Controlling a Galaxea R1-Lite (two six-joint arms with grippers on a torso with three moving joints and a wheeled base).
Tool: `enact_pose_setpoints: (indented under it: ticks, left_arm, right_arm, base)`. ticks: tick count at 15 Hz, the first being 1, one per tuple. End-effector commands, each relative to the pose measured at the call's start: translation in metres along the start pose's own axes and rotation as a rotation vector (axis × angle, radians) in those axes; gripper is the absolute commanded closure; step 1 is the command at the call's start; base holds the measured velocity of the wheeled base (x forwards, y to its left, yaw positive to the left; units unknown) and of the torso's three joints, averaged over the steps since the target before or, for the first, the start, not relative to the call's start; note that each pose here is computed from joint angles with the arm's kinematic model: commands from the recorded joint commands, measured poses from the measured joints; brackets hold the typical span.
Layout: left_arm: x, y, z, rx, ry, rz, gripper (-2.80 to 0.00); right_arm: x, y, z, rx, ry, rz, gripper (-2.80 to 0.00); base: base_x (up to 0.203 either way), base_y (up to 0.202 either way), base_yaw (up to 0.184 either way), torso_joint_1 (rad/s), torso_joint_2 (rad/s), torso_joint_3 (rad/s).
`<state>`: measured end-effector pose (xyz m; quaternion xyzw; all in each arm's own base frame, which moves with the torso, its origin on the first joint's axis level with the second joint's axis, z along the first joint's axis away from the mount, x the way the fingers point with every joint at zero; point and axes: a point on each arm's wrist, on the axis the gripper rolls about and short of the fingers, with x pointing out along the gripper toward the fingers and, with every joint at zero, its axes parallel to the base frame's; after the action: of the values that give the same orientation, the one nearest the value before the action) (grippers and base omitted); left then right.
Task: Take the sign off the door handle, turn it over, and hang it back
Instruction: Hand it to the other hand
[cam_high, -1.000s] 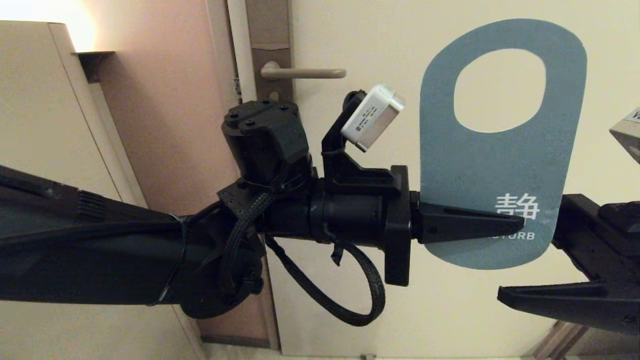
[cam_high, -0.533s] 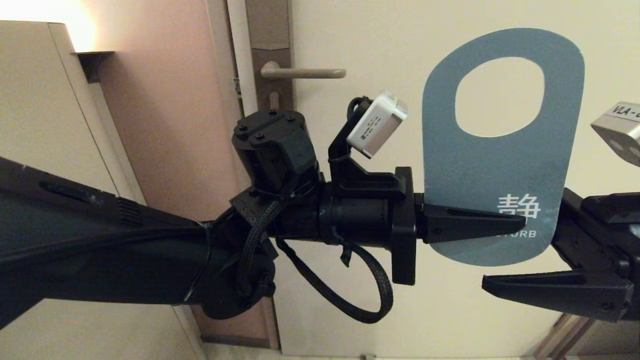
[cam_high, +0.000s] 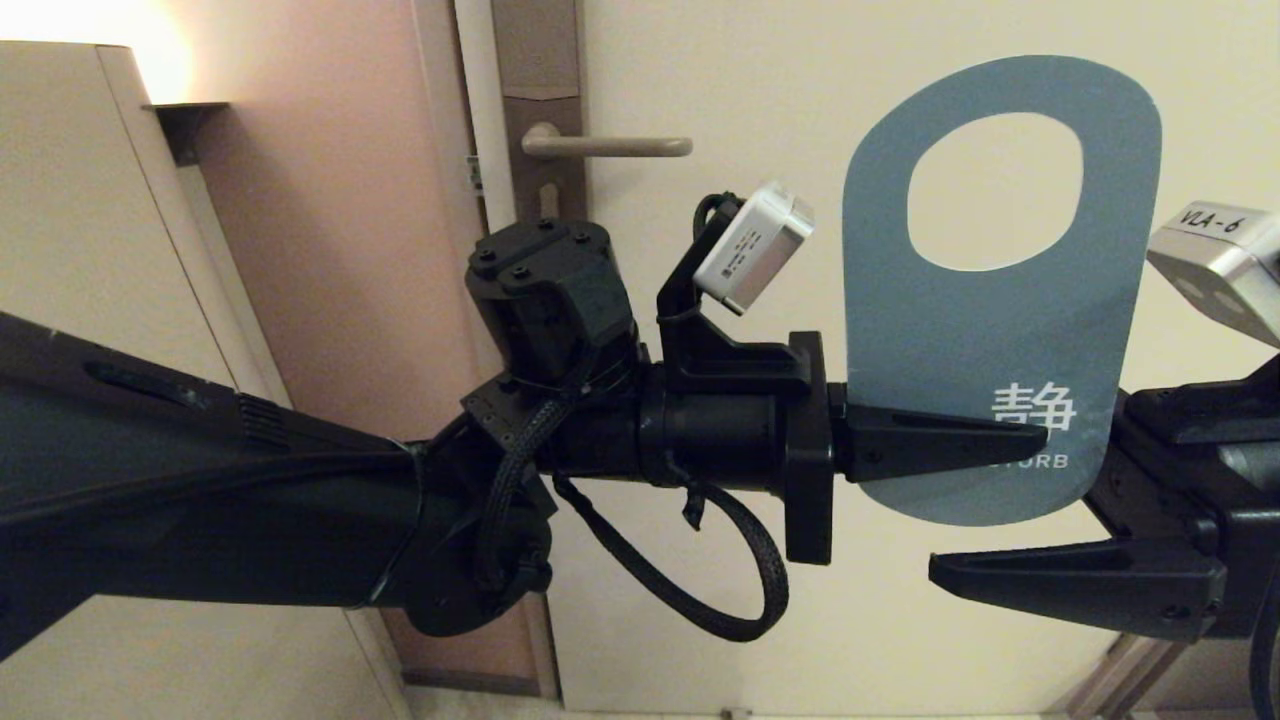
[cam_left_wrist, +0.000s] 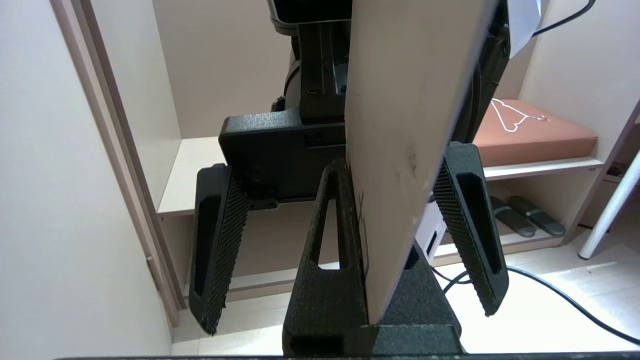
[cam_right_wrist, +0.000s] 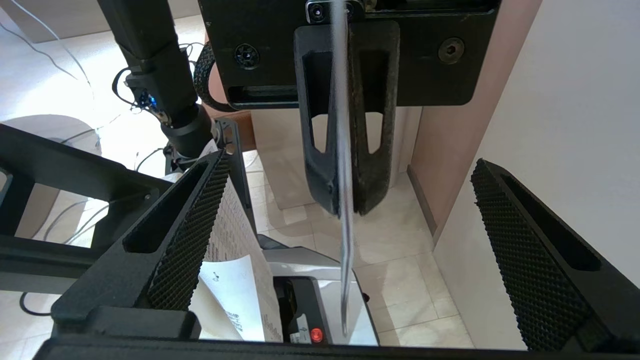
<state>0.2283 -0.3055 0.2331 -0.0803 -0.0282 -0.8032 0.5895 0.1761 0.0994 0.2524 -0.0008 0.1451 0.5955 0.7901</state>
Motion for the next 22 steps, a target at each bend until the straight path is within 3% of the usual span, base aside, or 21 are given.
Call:
enact_pose_setpoints:
  ticks: [1,10,11,22]
  left_arm:
    - [0.0,-0.0004,0.0006,0.003,-0.002,-0.006,0.0]
    - [0.0022,-0.0021,-0.0003,0.001,-0.001,-0.013,0.0]
    - [0.0026,-0.0026,-0.0006,0.001,-0.001,-0.015,0.0]
    - [0.0075,-0.0056,-0.0049,-0.008,0.005,-0.028,0.0]
  right_arm:
    - [0.0006,0.0002,0.0,-0.002,0.0,0.007,-2.8]
    - [0.0002,0.0006,-0.0001,-0.002,-0.001,0.005,-2.8]
    - [0.0006,0.0002,0.0002,-0.003,-0.001,0.005,0.0]
    - [0.0004,0.0005,-0.0025,0.0,0.003,0.002,0.0]
  base:
    - [0.0,0.0,0.0,0.0,0.0,0.0]
    - [0.0,0.0,0.0,0.0,0.0,0.0]
    - [0.0,0.0,0.0,0.0,0.0,0.0]
    - [0.0,0.0,0.0,0.0,0.0,0.0]
